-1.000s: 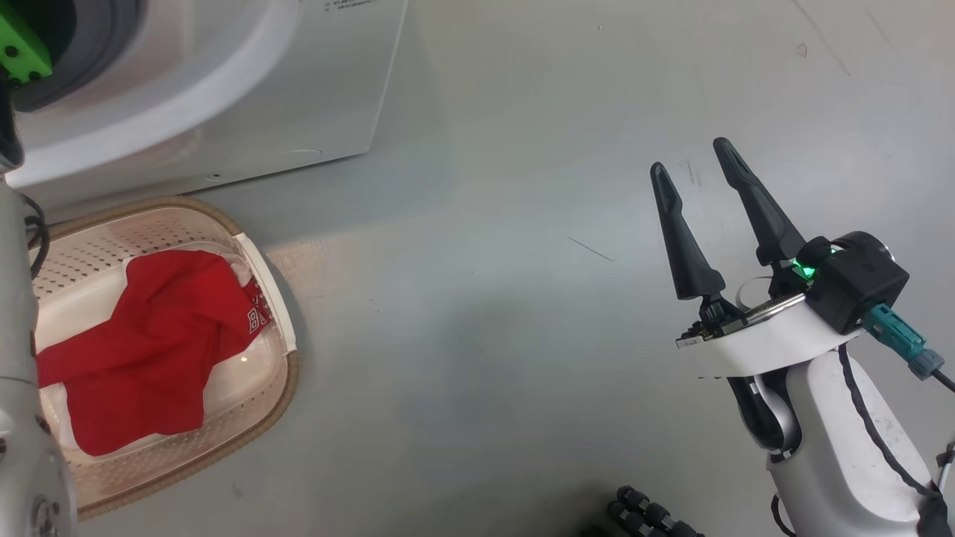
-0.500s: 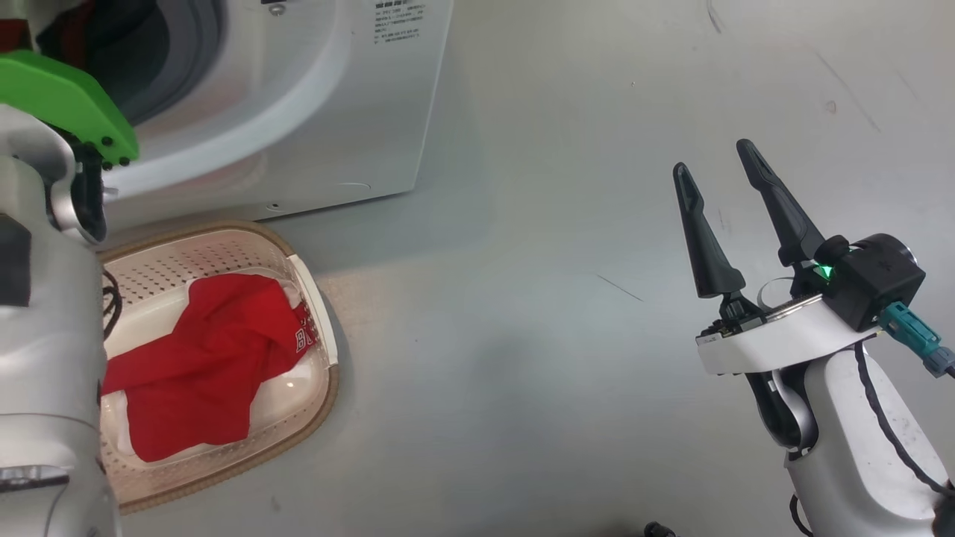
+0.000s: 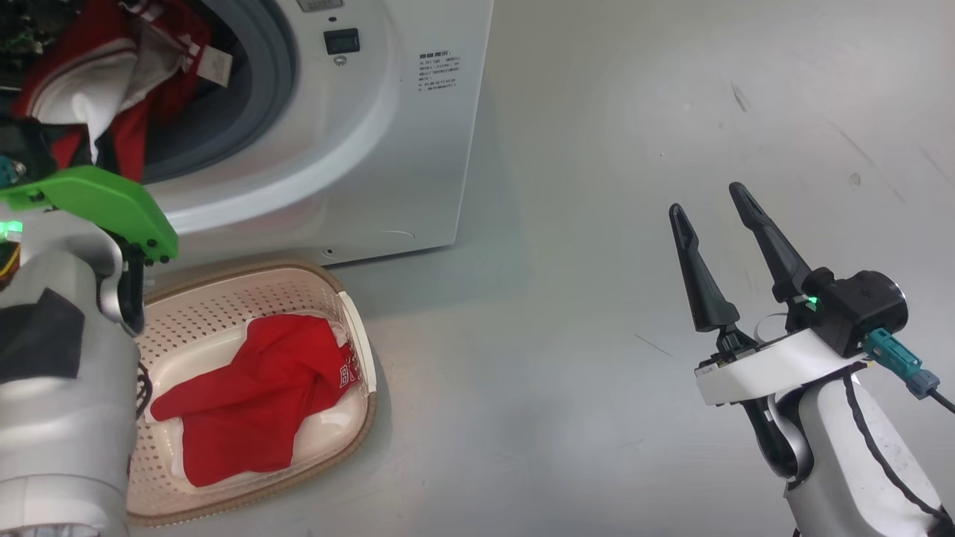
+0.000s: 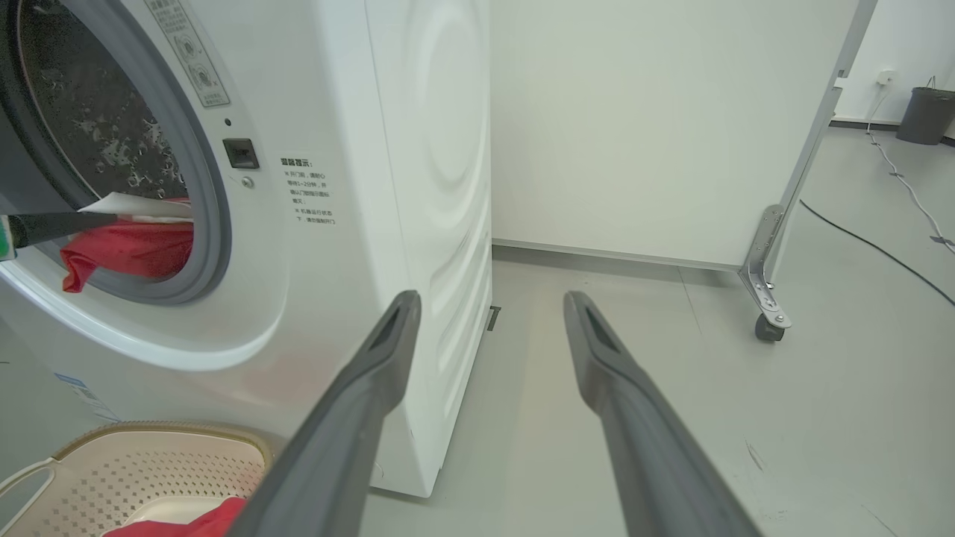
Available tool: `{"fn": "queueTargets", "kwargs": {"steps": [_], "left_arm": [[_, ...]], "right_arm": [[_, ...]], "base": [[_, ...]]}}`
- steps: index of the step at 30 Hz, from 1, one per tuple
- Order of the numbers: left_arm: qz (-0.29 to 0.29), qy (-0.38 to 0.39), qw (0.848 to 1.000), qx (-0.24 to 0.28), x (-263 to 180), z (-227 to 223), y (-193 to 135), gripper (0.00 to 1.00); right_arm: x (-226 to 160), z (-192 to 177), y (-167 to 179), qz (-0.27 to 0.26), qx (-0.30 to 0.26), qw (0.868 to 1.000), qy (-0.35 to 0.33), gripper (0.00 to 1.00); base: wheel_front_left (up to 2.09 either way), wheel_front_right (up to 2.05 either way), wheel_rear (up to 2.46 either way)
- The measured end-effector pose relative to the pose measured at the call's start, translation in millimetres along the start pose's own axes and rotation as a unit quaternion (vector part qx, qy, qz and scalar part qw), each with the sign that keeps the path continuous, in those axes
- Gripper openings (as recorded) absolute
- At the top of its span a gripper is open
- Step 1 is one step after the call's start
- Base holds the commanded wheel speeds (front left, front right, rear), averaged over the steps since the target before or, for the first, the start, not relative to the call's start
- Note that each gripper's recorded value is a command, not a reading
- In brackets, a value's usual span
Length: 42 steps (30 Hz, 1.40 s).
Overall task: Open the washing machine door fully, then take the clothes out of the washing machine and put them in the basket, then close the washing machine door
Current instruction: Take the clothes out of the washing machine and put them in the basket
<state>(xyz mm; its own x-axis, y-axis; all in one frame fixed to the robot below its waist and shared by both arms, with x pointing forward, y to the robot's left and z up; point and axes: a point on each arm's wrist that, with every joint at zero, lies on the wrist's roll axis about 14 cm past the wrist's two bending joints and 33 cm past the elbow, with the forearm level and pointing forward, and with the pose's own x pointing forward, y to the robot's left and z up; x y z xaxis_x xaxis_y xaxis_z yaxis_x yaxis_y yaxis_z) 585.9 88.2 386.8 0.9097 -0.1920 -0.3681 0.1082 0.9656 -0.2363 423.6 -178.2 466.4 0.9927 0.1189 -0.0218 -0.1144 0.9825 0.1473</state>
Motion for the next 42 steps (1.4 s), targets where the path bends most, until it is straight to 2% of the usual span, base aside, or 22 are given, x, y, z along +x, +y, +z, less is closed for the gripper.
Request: {"fn": "queueTargets", "kwargs": {"steps": [19, 29, 36, 42], "left_arm": [[-0.018, -0.05, 0.999, 0.005, -85.3, -2.3, -10.0, 0.0], [-0.022, -0.113, 0.993, 0.002, -117.5, 29.9, -12.2, 0.0], [-0.031, -0.204, 0.978, -0.001, -136.1, 84.9, -16.7, 0.0], [-0.036, -0.243, 0.969, -0.005, -149.2, 102.7, -18.6, 0.0]], "right_arm": [[-36.2, 28.4, 17.8, 0.011, 0.008, 0.999, -0.035, 1.0], [-49.6, 37.3, 30.2, 0.025, 0.012, 0.998, -0.05, 1.0], [-50.8, 42.2, 35.6, 0.031, 0.015, 0.998, -0.058, 1.0], [-51.2, 42.9, 37.5, 0.032, 0.018, 0.998, -0.06, 1.0]], "base": [[0.0, 0.0, 0.0], [0.0, 0.0, 0.0], [0.0, 0.0, 0.0], [0.0, 0.0, 0.0]]}}
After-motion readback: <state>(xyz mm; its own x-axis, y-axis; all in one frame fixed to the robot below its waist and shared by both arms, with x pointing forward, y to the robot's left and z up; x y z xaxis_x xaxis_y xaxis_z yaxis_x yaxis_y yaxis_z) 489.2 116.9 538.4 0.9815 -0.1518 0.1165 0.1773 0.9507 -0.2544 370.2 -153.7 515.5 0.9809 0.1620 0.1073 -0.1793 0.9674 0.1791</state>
